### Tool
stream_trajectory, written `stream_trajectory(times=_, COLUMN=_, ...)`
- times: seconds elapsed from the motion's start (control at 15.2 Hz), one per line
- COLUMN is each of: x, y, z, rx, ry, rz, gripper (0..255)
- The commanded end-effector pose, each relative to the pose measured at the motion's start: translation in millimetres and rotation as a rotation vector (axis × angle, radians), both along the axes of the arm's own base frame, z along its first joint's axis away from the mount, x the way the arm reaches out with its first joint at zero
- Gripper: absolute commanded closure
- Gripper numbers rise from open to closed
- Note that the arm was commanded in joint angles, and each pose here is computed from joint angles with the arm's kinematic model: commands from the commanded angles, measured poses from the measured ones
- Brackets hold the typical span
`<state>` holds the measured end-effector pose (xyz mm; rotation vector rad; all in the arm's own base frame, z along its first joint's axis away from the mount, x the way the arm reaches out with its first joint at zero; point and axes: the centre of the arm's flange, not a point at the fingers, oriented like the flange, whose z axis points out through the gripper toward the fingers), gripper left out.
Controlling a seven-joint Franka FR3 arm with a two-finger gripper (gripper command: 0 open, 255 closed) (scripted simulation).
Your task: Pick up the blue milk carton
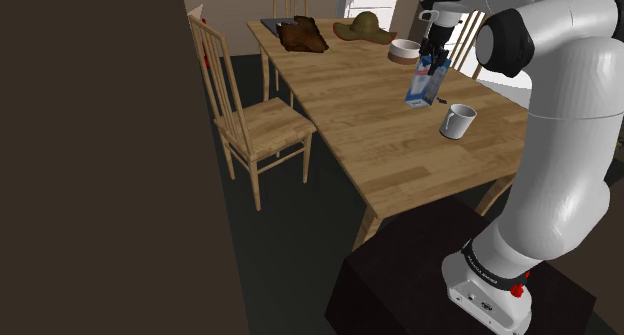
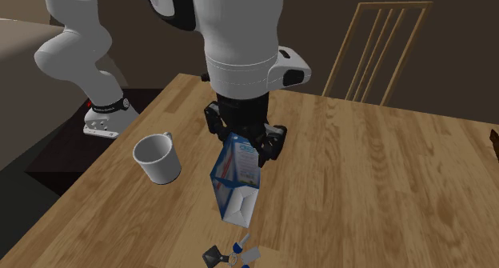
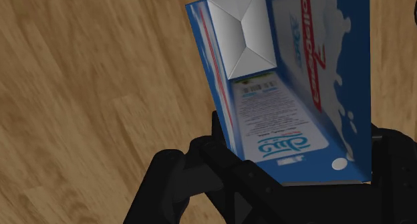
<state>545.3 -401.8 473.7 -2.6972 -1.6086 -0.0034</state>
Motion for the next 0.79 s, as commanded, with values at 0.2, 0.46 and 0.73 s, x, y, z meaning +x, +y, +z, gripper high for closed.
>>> stream_trajectory(times=0.2, x=0, y=0, z=4, rx=0.0, ry=0.001, rz=-0.001, gripper=255)
stream_trajectory(times=0.46, x=0, y=0, z=26, rx=0.0, ry=0.001, rz=-0.001, gripper=255)
stream_trajectory(times=0.73, x=0, y=0, z=47, rx=0.0, ry=0.001, rz=-0.001, gripper=255)
